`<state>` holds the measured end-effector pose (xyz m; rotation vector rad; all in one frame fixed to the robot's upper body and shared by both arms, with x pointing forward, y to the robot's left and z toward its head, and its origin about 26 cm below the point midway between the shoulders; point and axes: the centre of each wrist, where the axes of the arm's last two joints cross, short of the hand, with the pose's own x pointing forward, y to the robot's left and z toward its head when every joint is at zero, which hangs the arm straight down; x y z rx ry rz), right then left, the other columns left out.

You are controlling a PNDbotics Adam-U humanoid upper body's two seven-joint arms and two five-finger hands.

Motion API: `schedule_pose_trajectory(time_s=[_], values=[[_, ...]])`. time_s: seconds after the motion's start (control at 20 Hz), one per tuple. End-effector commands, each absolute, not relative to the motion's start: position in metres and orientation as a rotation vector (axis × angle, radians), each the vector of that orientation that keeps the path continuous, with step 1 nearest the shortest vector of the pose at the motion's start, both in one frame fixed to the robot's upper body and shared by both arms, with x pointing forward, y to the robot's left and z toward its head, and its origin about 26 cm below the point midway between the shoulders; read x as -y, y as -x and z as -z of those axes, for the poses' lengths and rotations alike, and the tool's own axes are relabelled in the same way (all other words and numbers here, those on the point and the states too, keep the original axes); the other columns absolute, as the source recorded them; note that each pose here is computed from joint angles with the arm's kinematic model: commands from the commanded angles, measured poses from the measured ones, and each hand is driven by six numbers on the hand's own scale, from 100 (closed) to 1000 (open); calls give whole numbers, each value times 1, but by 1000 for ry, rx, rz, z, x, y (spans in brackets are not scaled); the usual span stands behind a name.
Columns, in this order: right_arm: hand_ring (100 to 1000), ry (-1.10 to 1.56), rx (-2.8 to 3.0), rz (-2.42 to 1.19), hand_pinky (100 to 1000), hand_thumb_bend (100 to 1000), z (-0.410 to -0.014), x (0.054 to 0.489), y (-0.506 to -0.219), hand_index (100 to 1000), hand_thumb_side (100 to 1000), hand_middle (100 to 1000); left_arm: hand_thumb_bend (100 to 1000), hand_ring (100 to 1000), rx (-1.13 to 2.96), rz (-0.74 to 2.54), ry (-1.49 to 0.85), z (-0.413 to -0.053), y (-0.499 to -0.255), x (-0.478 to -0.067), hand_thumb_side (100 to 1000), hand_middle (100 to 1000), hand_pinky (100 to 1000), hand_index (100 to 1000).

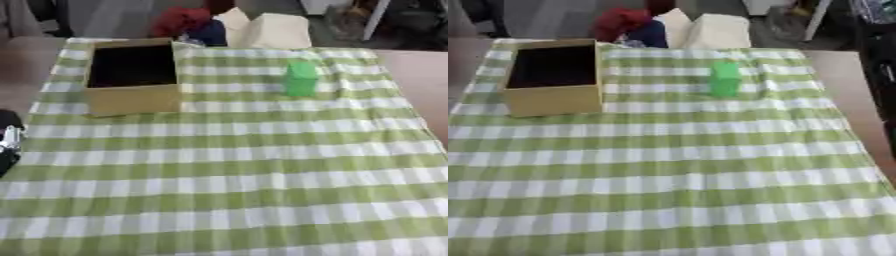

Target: Pick up objects on the table and place them in the box.

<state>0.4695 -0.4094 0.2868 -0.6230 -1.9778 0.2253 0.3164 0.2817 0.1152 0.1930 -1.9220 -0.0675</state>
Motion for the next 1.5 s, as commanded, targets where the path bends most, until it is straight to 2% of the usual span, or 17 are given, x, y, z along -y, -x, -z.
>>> schedule_pose_trajectory(time_s=[0.05, 0.6, 1.1, 1.5], values=[[678, 622, 1954, -163, 684, 398, -285, 418, -472, 849, 228, 710, 182, 626, 1947, 81, -187, -123, -318, -282, 100, 579, 543, 585], [690, 619, 1728, -212, 688, 410, -220, 419, -482, 857, 272, 716, 186, 627, 1943, 80, -173, -121, -319, -280, 100, 579, 543, 586], [736, 667, 1572, -522, 716, 483, -211, 407, -485, 864, 230, 742, 186, 627, 1947, 87, -160, -122, -320, -277, 100, 579, 544, 586], [786, 685, 1453, -724, 754, 555, -205, 399, -487, 882, 161, 774, 186, 628, 1953, 92, -149, -124, -320, -275, 100, 579, 544, 584]])
